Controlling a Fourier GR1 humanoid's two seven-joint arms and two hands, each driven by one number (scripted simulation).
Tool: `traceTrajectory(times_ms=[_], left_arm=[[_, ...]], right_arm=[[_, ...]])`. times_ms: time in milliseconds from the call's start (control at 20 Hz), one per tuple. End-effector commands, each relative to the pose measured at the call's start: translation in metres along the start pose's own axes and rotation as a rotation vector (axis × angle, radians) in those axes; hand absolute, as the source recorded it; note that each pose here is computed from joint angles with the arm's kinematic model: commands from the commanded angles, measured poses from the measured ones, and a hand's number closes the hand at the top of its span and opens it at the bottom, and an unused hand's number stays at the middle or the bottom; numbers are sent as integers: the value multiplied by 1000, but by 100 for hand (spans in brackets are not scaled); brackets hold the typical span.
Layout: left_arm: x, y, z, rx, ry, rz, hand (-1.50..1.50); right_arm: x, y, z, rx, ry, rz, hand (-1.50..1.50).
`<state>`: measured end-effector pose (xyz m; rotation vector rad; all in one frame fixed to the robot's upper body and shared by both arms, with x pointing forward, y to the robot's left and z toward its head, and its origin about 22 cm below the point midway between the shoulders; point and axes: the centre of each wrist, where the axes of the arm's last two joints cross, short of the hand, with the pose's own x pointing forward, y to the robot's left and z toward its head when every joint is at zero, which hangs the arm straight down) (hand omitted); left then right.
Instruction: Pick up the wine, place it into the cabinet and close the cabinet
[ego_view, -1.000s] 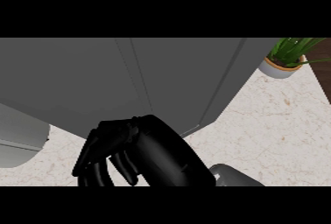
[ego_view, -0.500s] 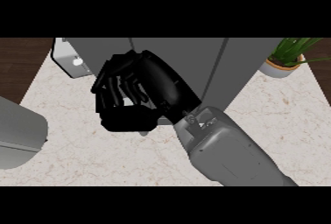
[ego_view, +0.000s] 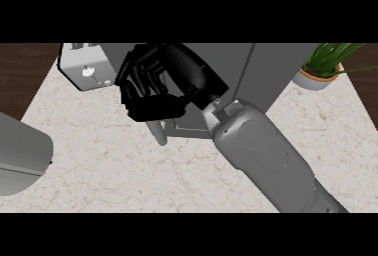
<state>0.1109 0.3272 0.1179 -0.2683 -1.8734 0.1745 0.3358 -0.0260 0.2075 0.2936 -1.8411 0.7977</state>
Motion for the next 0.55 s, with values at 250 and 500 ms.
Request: traceTrajectory(times_ms=[250,500], left_arm=[[-18,-11,-18,10,3,19,-150],[-30,-16,-22,11,5,11,-150]], right_arm=[[-32,-74,1,-170,51,65,150],[-30,-73,-10,-153,54,78,150]])
